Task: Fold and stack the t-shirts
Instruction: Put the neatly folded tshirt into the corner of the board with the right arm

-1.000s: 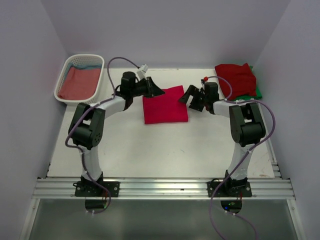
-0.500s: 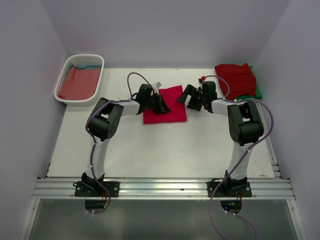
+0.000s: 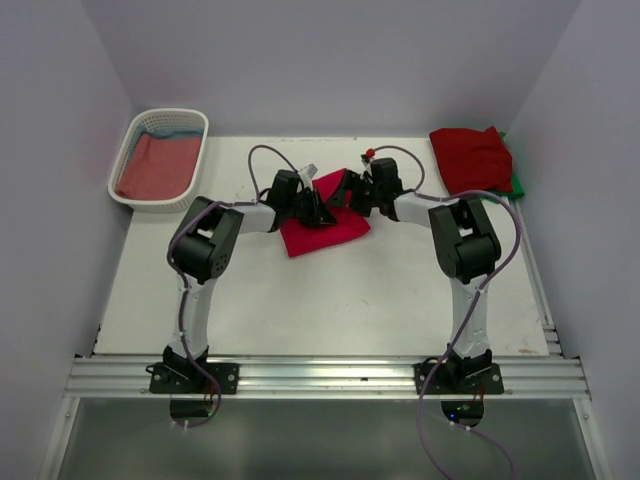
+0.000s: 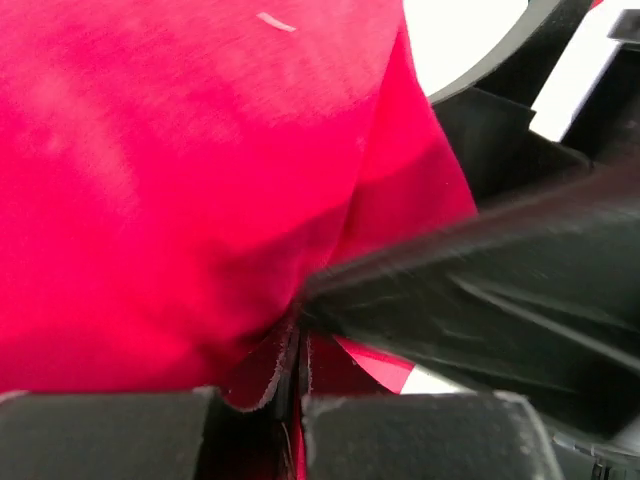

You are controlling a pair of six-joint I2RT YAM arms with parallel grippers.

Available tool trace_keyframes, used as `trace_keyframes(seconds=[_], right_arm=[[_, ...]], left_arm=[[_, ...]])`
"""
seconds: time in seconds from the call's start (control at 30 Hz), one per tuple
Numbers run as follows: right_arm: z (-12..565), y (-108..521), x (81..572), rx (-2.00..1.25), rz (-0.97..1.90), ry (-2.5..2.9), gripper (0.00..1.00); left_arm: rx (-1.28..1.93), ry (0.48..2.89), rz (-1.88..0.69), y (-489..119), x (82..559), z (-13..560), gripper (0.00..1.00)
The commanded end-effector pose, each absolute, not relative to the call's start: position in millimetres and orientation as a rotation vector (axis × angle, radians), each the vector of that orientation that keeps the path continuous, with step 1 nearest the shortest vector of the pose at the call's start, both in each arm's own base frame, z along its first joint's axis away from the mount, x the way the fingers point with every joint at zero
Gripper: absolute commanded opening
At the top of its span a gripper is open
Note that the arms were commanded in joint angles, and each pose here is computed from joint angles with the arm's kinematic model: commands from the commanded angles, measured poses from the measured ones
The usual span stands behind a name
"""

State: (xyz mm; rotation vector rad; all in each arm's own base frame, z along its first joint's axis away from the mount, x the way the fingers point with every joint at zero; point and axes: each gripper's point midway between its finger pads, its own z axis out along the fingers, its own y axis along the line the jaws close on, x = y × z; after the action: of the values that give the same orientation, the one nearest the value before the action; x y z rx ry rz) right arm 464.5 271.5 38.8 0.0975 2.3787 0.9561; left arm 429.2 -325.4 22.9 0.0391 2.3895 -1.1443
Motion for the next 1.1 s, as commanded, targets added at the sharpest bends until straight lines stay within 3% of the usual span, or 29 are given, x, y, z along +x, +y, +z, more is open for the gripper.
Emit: trace_keyframes(seconds=[0.0,0.03,0.07,0.13,0.33,0.43,0.5,0.6,0.63,0.7,0.83,1.07], right_arm=[[-60,258,399,0.210,0.859,2.739,0.68],[-58,264,397,0.208,0.909,2.738,0.57],[-57,266,399,0.206,0.930,2.722,0.24],[-57,267,398,0.216,0.940,2.716,0.00],[-45,269,400,0.185,0.992,2.665,0.00],[-34,269,404,0.173,1.028,2.625,0.00],[-21,265,409,0.178,1.048,2.593,0.00],[-1,257,414,0.182,1.062,2.546,0.00],[4,257,415,0.187,1.074,2.536,0.00],[19,252,421,0.190,1.095,2.500,0.00],[59,257,427,0.256,1.248,2.384,0.00],[216,240,479,0.311,1.604,1.736,0.00]], left_arm=[[0.038,2.498,-1.032,-304,412,-13,0.00],[0.036,2.493,-1.036,-303,413,-13,0.00],[0.034,2.487,-1.050,-303,411,-13,0.00],[0.027,2.490,-1.055,-300,410,-15,0.00],[0.039,2.468,-1.089,-294,407,-6,0.00],[0.060,2.387,-1.119,-288,404,33,0.00],[0.074,2.245,-1.072,-279,412,97,0.00],[0.049,2.073,-0.966,-251,416,184,0.35],[0.037,2.032,-0.937,-241,416,203,0.53],[0.009,1.960,-0.876,-221,408,246,0.67],[-0.032,1.965,-0.851,-194,386,261,0.71],[-0.062,2.029,-0.867,-181,338,217,0.69]])
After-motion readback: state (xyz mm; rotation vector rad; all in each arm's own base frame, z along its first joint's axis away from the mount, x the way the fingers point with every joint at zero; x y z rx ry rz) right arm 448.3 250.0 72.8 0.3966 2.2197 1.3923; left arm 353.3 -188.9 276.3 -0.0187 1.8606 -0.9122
